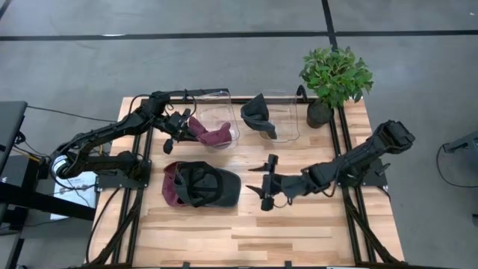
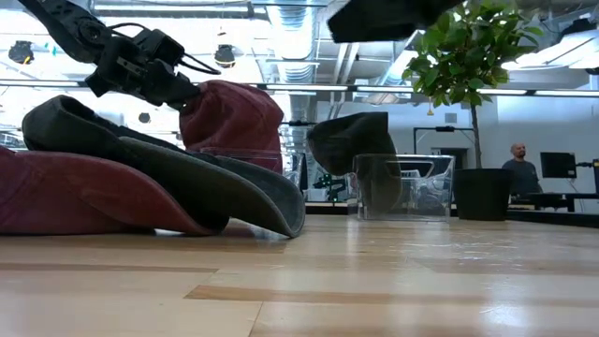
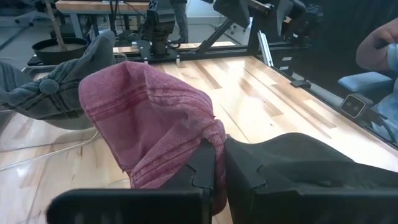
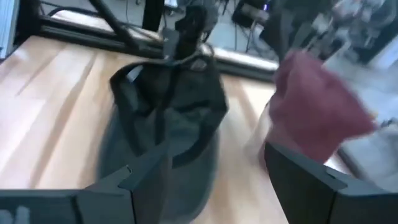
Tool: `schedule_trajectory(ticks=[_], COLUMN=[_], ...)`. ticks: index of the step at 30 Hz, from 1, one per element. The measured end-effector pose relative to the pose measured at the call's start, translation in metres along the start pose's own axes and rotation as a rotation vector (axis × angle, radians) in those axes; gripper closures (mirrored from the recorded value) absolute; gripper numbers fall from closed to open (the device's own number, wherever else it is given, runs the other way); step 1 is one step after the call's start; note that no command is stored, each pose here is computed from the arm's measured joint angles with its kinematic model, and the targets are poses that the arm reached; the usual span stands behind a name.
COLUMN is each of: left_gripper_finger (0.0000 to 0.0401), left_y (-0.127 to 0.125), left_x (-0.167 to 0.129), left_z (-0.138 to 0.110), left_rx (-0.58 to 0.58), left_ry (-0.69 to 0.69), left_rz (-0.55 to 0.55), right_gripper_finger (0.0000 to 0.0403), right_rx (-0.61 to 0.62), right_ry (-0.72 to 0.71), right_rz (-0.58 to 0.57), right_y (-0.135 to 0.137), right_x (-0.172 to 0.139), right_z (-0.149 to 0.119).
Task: Pick & Place hat
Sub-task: Put the right red cap in the left transparent bin
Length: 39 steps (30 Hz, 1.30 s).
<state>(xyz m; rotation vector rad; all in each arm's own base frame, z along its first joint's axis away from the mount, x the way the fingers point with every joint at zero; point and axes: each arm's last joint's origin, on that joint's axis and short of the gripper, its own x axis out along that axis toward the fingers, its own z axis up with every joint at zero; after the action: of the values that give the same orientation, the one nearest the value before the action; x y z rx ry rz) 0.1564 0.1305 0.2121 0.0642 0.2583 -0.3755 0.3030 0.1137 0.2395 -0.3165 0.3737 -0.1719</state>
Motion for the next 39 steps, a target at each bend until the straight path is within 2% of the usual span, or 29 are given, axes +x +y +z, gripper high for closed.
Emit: schedule_trajectory(ticks=[7,16,21,25,31,39], left_gripper_finger=[0.0384,0.0384,0.0384,0.0384,0.0383,0.0383], left_y=[0.0,0.0,0.0,0.0,-0.001,-0.003], left_x=[0.0,0.0,0.0,0.0,0.002,0.004], left_z=[0.0,0.0,0.0,0.0,0.001,0.001], left_rx=[0.0,0.001,0.014,0.05,0.053,0.058], left_ry=[0.0,0.0,0.0,0.0,-0.001,-0.001], left_rz=[0.0,0.001,0.001,-0.001,-0.009,-0.025], right_gripper_finger=[0.0154,0.0154,0.0154,0.0154,0.0154,0.0154], right_rx=[-0.112,-0.071,-0.039,-0.031,-0.095,-0.117], right_ry=[-0.026,-0.08,-0.089,-0.054,0.059,0.173], right_rz=[-0.113,0.115,0.13,0.131,0.179,0.259], right_y=[-0.052,-0.137,-0.172,-0.182,-0.181,-0.186], right_x=[0.025,0.05,0.056,0.083,0.125,0.144], right_z=[0.014,0.025,0.022,0.017,0.019,0.034])
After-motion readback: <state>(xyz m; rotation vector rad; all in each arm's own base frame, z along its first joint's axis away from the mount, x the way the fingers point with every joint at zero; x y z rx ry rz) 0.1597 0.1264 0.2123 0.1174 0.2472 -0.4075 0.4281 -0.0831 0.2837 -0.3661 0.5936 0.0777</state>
